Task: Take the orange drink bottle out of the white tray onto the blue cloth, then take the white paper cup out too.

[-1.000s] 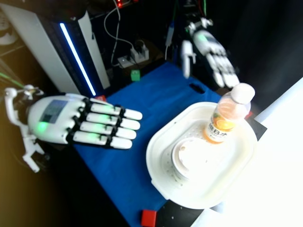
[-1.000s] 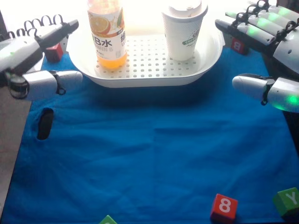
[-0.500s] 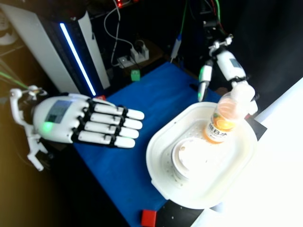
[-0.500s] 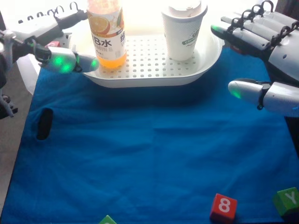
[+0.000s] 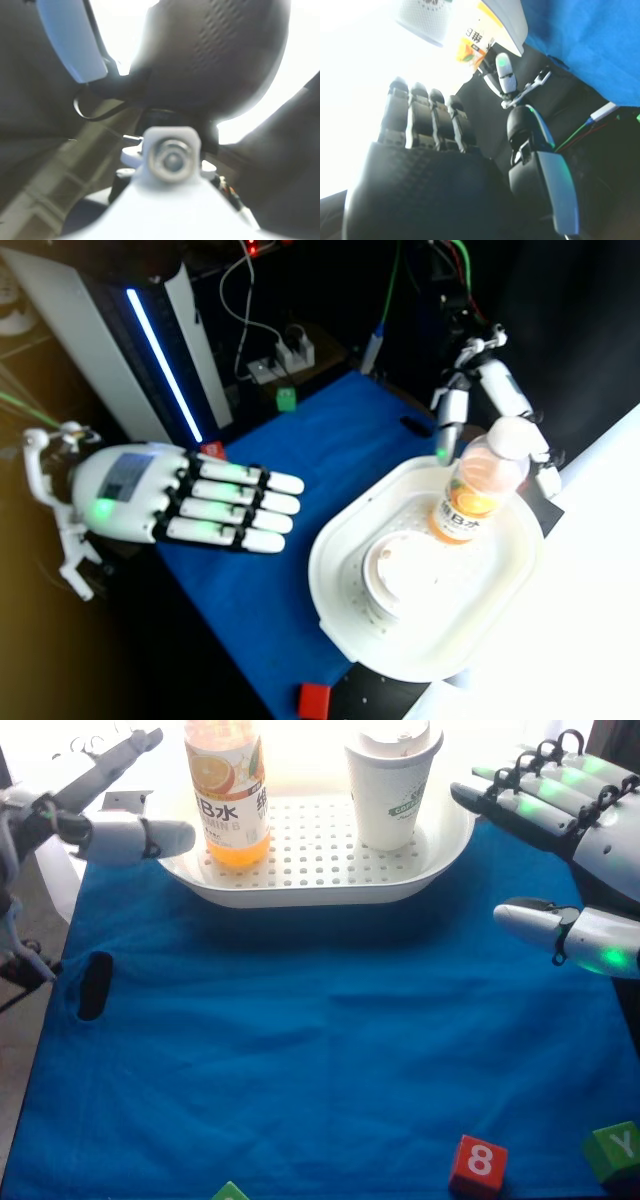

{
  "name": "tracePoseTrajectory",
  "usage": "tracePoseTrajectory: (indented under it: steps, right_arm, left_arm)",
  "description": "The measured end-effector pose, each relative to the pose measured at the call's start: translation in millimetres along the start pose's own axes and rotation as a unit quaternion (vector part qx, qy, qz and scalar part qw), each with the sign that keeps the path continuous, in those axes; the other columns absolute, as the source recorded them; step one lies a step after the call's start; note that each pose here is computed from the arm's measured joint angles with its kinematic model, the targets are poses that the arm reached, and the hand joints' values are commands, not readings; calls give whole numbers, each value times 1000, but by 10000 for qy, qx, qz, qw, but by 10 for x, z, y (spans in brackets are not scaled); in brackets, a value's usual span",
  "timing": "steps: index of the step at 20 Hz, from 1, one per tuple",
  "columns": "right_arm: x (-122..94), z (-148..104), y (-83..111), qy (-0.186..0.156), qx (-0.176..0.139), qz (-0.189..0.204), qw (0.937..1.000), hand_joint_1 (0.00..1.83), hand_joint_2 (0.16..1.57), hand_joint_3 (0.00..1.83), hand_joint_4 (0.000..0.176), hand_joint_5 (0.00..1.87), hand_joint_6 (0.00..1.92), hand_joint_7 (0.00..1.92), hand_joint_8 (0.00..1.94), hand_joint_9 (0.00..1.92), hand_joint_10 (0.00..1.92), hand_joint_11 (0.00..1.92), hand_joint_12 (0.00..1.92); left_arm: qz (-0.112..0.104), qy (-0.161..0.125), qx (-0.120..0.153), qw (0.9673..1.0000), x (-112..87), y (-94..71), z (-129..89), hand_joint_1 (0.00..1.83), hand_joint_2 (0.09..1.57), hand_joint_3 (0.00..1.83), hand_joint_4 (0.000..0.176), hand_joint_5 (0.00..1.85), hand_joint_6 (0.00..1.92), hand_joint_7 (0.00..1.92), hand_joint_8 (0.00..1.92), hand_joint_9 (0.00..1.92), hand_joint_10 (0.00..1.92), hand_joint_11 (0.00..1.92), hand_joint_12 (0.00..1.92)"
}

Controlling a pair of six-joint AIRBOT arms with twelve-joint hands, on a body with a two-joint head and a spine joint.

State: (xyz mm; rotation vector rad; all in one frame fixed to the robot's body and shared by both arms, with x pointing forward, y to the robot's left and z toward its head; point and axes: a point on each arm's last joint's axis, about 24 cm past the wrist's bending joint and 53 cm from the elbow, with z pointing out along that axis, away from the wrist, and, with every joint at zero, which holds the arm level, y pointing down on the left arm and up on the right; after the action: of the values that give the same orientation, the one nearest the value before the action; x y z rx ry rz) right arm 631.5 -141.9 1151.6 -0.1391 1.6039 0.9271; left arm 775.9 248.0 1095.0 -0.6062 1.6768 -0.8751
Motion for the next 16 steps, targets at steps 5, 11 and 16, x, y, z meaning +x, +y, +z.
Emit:
tracePoseTrajectory:
  steps: [5, 11, 16]
  right_arm:
    - [7, 0, 3, 15, -7, -11, 10000, 396, 1356, 0, 0, 0, 0, 0, 0, 0, 0, 23, 12]
    - [28, 9, 17, 17, -24, 15, 10000, 381, 1361, 1, 0, 0, 0, 0, 0, 0, 0, 0, 400]
    - [63, -1, 5, 58, -6, 21, 10000, 473, 1343, 0, 0, 0, 0, 0, 0, 0, 0, 0, 285]
  left_arm:
    - [-675, -302, 290, 9968, -111, -28, -37, 823, 981, 0, 176, 0, 0, 0, 0, 0, 0, 0, 0]
    - [-865, -244, 849, 9923, 8, -327, -7, 847, 964, 0, 176, 0, 0, 0, 0, 0, 0, 0, 0]
    - [-799, -207, 1200, 9893, 4, -632, 42, 886, 911, 0, 176, 0, 0, 0, 0, 0, 0, 0, 0]
